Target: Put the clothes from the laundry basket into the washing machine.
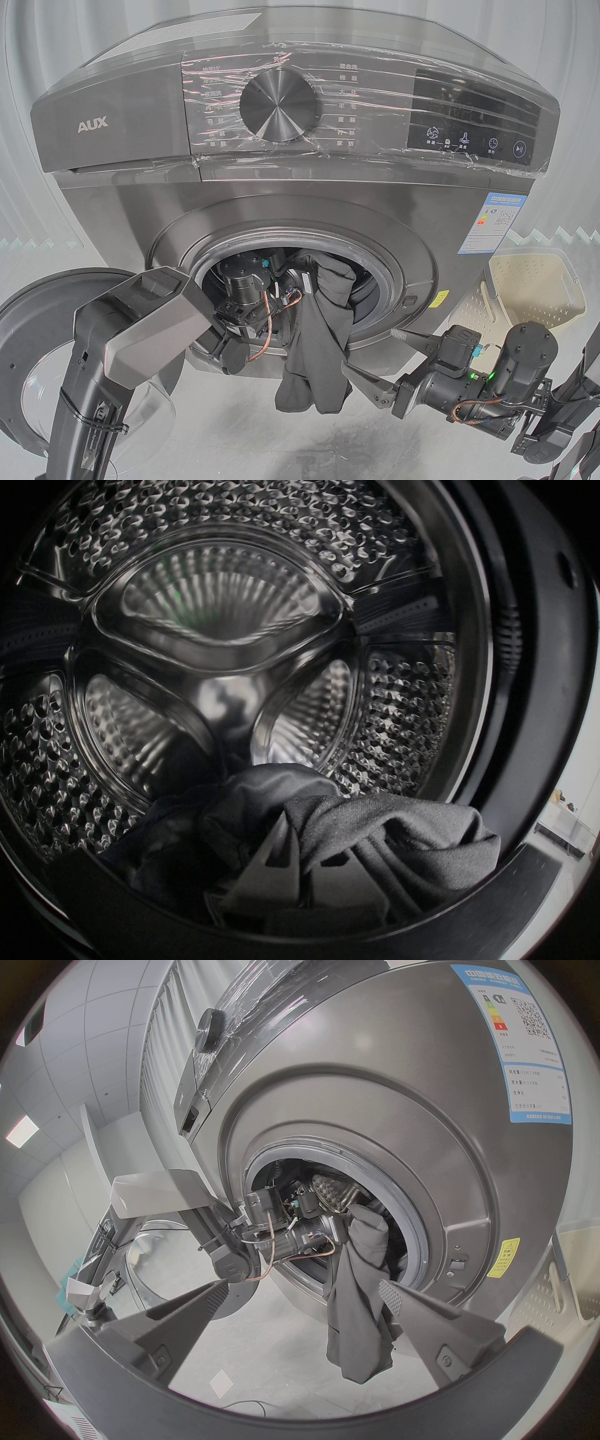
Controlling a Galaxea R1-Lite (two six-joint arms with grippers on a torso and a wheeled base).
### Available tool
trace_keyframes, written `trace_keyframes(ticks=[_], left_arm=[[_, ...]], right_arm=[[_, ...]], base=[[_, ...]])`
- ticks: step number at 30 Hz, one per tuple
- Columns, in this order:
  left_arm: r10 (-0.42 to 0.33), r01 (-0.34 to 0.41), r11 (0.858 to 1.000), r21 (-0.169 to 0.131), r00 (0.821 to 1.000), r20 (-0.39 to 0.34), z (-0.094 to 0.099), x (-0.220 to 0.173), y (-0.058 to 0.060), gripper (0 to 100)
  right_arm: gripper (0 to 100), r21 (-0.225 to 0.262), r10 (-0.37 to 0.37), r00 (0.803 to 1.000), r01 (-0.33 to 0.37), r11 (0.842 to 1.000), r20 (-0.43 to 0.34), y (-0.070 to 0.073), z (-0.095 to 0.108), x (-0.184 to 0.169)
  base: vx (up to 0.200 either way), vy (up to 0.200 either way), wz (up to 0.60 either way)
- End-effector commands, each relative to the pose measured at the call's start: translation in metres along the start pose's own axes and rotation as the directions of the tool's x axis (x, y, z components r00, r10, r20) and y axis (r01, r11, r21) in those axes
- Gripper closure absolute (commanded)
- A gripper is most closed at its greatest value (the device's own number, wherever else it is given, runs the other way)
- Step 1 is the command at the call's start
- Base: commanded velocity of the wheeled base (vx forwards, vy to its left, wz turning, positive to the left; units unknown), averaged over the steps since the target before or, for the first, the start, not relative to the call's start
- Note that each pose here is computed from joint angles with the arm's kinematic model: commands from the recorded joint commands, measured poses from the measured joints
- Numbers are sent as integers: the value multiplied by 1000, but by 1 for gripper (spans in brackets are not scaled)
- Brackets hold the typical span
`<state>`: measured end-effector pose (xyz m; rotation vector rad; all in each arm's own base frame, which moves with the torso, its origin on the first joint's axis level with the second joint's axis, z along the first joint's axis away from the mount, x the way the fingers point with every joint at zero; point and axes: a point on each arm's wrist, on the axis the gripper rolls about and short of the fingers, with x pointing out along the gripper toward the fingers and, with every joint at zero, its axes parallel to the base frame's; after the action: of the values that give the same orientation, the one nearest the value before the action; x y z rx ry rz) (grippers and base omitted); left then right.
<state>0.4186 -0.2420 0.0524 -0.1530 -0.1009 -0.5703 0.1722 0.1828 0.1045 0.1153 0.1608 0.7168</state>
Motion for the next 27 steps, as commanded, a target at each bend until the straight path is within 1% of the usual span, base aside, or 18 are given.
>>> trace_keyframes(ticks=[1,5,6,9,15,16,20,21,24,25,27], left_arm=[[61,-60,998,-27,997,56,6,23,5,100],[139,-136,990,-35,985,99,9,41,8,100],[148,-145,989,-36,983,106,8,44,10,100],[162,-159,987,-38,981,108,4,50,11,100],[184,-181,983,-39,976,120,2,53,17,100],[189,-186,982,-38,975,119,2,52,20,100],[193,-190,981,-40,975,109,1,51,21,100],[193,-190,981,-39,975,107,1,50,21,0],[195,-192,980,-49,977,82,-2,47,21,0],[198,-195,979,-51,979,53,-6,44,20,0],[205,-206,978,-44,978,-28,-6,32,18,0]], right_arm=[[0,-1,2,1000,-2,1000,-6,1,-2,1],[0,-1,0,1000,0,1000,-11,0,-3,2],[0,-1,0,1000,0,1000,-11,0,-3,2],[0,0,3,1000,-3,1000,0,1,-2,2],[0,-1,3,1000,-3,1000,-3,1,-3,2],[0,-1,3,1000,-3,1000,-3,1,-3,2],[0,0,3,1000,-3,1000,-11,1,-5,3],[0,0,3,1000,-3,1000,-11,1,-5,3],[0,0,3,1000,-3,1000,-11,1,-5,3],[0,0,3,1000,-3,1000,-11,1,-5,3],[0,0,2,1000,-2,1000,-11,0,-5,3]], base=[[0,0,0],[0,0,0],[0,0,0],[0,0,0],[0,0,0],[0,0,0],[0,0,0],[0,0,0],[0,0,0],[0,0,0],[0,0,0]])
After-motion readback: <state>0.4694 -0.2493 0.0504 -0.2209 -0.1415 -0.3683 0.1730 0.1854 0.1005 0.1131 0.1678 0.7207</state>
